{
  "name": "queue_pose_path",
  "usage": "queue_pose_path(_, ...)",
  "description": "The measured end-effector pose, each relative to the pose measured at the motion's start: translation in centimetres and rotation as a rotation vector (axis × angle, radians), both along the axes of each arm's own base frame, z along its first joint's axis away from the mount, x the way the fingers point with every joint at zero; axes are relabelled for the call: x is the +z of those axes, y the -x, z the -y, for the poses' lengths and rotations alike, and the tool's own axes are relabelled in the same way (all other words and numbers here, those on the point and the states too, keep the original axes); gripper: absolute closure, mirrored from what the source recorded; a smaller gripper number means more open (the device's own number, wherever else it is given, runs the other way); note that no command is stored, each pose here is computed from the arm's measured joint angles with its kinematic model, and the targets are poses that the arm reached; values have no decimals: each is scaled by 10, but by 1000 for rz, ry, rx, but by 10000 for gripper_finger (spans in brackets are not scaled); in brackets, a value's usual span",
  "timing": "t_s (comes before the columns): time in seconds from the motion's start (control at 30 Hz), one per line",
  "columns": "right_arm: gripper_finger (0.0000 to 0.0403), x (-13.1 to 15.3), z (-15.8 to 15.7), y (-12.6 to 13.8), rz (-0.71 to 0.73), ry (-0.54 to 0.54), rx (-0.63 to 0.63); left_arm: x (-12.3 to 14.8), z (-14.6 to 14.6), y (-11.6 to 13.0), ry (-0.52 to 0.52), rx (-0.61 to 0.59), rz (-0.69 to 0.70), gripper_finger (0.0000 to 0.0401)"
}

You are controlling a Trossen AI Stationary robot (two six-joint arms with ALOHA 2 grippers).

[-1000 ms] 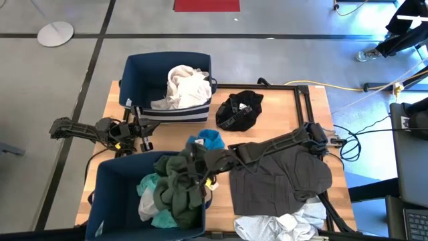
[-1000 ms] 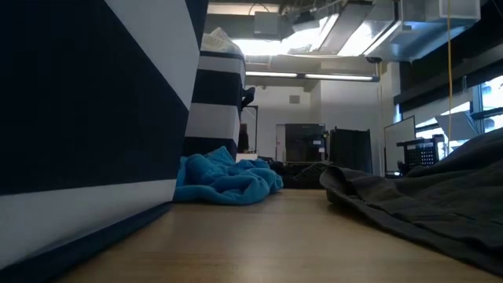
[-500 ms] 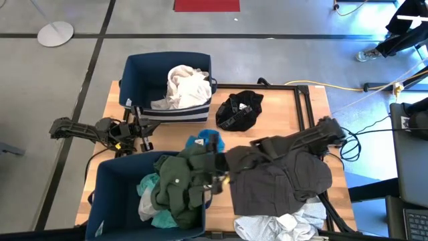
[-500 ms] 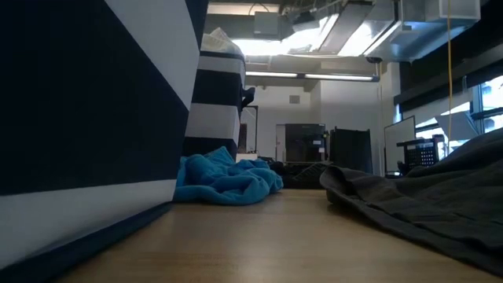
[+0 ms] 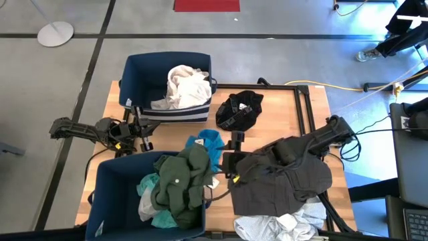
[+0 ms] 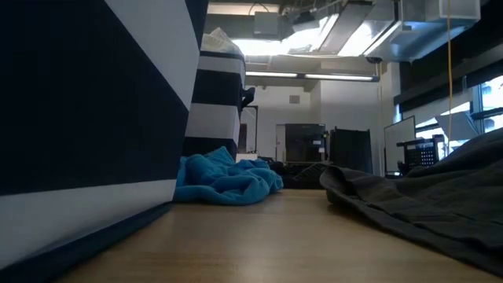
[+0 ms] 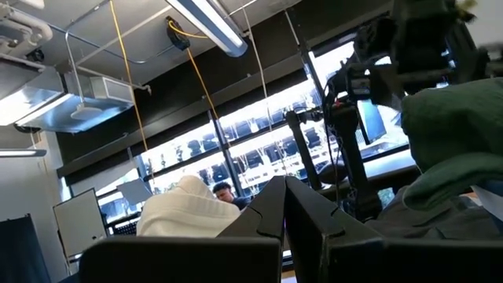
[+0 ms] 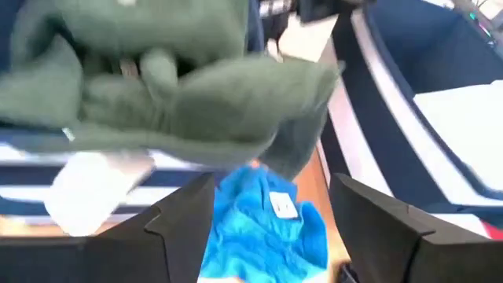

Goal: Sort clothes
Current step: Put the dark green polo shirt into the bottom blue laundry bin, then put the blue shorts into the bottom blue laundry bin

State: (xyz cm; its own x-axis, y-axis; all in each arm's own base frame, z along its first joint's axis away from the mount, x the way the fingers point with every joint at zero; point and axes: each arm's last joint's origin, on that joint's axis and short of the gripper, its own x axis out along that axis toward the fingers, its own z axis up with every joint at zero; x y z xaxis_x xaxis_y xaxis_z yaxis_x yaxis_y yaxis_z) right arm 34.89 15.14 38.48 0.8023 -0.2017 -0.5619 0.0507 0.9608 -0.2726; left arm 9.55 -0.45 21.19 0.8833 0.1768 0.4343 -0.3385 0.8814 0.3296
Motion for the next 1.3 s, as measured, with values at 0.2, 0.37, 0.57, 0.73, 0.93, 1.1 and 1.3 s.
queue_pose_path(0.2,167,-18,-11,-22,19,15,32,0,0,0,1,0,3,401)
queue_pose_path(0.37,170,-32,-25,-49,116,61,122,0,0,0,1,0,3,401)
queue_pose_path(0.57,171,-42,-27,-75,219,25,230,0,0,0,1,0,2,401)
queue_pose_path(0.73,171,-61,-20,-93,195,-31,257,0,0,0,1,0,3,401)
queue_pose_path(0.93,171,-54,-22,-87,202,-55,283,0,0,0,0,0,1,401)
queue_pose_path(1.1,171,-16,-30,-57,270,-51,274,0,0,0,0,0,0,401)
queue_pose_path(1.3,171,19,-39,-9,268,-28,184,0,0,0,0,0,-1,401)
